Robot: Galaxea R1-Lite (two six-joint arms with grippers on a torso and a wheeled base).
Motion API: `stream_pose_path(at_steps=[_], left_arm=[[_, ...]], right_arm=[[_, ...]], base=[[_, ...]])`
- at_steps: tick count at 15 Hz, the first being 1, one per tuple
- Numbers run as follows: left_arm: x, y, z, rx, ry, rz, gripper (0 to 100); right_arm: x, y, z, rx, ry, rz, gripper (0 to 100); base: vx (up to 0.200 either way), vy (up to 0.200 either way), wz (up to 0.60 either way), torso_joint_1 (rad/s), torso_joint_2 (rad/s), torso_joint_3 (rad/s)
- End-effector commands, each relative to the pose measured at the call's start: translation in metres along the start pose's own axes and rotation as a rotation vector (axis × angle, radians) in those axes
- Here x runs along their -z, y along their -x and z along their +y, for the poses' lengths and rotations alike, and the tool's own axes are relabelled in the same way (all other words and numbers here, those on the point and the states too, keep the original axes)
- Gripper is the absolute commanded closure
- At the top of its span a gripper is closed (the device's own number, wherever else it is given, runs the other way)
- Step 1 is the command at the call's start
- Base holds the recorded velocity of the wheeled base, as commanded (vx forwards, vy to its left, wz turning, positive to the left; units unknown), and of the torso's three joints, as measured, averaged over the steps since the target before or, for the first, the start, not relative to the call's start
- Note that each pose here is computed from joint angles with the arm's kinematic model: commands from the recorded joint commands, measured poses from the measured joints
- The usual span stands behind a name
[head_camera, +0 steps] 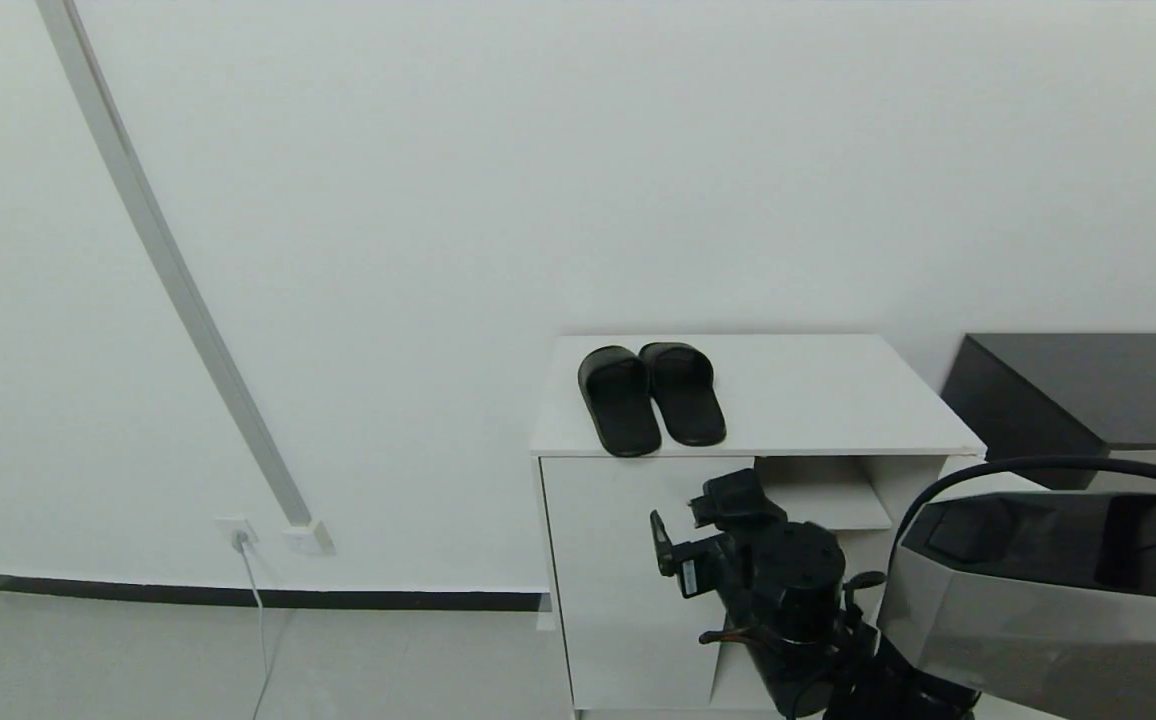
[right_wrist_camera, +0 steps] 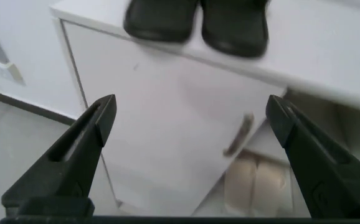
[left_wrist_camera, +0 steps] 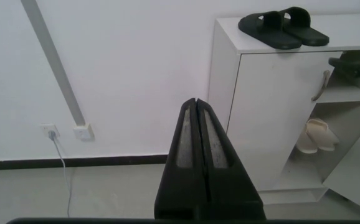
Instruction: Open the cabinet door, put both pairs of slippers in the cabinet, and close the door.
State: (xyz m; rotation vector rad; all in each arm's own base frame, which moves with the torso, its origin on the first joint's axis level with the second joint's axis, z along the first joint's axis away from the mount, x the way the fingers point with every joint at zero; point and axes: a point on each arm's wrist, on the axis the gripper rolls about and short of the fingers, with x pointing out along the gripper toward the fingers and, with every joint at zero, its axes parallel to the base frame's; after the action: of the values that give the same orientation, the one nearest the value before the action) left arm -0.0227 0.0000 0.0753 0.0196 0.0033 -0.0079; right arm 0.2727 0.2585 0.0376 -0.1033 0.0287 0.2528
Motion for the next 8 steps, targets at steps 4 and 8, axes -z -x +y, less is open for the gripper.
stream_pose_path(at_steps=[4,8], left_arm=[[0.0,0.0,0.0,0.0,-0.003,0.0,100],[0.0,0.0,0.0,0.0,-0.005,0.0,100]], right_arm=[[-0.065,-0.032,-0.005,0.01,-0.062,0.006,0],[-0.133,-0.047,0.001,-0.012,-0.172,0.116,0]], base=[[0.0,0.0,0.0,0.0,0.0,0.0],[0.0,0.0,0.0,0.0,0.0,0.0]])
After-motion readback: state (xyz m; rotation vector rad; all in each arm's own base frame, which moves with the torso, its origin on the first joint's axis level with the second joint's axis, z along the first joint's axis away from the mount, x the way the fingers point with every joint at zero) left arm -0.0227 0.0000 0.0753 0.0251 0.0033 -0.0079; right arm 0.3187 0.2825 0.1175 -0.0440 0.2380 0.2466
